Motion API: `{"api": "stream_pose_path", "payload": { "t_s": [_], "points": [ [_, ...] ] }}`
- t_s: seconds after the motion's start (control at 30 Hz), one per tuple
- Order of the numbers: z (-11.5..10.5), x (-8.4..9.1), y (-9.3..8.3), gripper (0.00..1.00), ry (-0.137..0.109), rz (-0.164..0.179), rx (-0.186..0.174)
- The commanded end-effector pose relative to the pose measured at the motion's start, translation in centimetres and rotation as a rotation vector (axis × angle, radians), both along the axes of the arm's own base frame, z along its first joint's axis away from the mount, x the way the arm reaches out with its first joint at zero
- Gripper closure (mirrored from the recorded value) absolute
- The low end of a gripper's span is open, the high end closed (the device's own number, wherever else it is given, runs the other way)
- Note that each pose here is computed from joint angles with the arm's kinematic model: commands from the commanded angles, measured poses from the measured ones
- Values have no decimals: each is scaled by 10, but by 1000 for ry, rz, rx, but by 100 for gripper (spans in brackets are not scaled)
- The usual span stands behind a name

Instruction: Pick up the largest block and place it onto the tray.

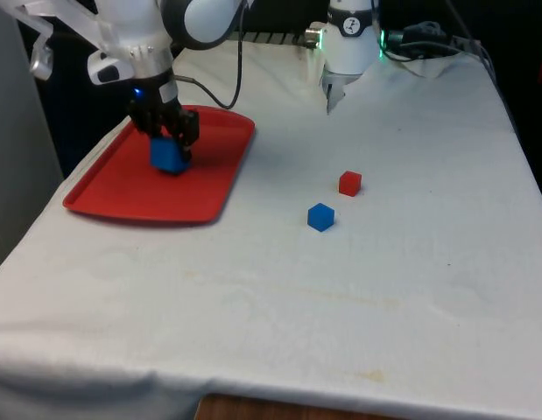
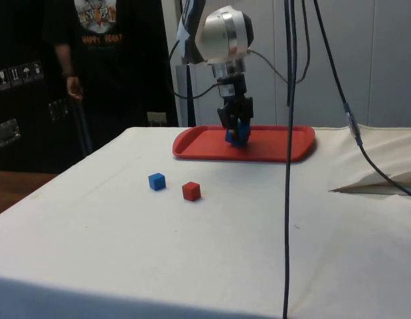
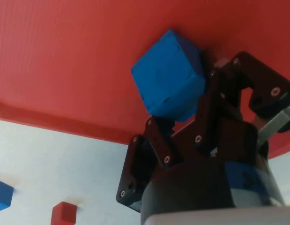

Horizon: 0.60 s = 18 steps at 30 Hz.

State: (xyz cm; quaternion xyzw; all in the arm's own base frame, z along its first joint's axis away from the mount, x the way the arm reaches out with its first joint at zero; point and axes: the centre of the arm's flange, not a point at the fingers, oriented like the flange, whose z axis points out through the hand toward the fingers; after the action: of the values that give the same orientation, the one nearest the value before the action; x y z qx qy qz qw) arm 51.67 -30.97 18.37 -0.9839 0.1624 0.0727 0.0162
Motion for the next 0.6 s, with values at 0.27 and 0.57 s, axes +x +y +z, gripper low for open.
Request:
{"api": "stream_pose_path", "payload": {
  "t_s": [0.27,0.57],
  "points": [
    [1,1,-1,69,-3,1,-2],
    [3,1,-1,0,-3,1,-5]
  ]
}}
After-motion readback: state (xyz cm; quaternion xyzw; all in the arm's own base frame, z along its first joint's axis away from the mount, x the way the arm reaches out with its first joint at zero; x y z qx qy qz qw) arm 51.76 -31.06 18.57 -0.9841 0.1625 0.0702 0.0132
